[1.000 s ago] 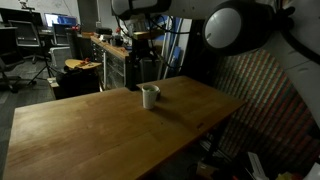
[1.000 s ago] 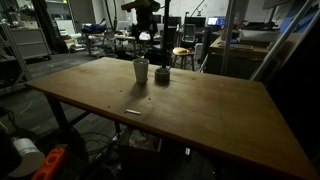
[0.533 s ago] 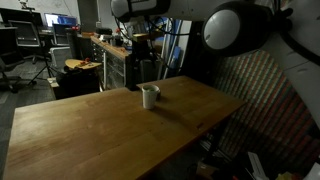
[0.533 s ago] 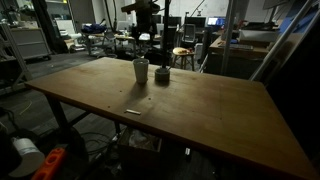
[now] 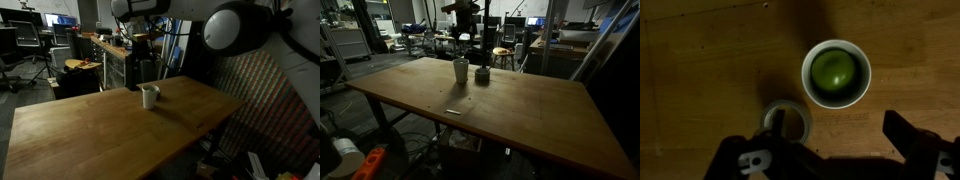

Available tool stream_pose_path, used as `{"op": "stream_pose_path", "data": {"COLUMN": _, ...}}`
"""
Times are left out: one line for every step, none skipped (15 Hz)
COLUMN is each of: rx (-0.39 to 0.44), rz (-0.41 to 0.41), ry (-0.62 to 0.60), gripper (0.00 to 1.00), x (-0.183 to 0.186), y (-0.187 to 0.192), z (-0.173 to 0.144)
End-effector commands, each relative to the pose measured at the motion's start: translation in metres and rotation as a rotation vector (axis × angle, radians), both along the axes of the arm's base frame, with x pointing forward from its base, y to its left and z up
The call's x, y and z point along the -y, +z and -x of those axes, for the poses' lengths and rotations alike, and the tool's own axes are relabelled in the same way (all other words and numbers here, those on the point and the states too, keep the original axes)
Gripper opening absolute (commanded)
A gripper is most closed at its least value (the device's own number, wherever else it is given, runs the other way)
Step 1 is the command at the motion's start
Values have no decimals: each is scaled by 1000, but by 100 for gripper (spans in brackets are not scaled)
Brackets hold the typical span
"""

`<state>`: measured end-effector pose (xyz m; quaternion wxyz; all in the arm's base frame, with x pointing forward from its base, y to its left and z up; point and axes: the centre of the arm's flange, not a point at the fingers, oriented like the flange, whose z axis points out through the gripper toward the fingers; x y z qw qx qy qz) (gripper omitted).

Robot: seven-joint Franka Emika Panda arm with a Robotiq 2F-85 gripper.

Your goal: Place the avocado in the white cup

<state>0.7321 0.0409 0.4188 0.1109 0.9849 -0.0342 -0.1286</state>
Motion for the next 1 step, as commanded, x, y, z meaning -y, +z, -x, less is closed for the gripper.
{"op": "stream_pose_path", "data": {"rx": 0, "rz": 0, "ry": 0, "gripper": 100, "x": 0, "y": 0, "z": 0}}
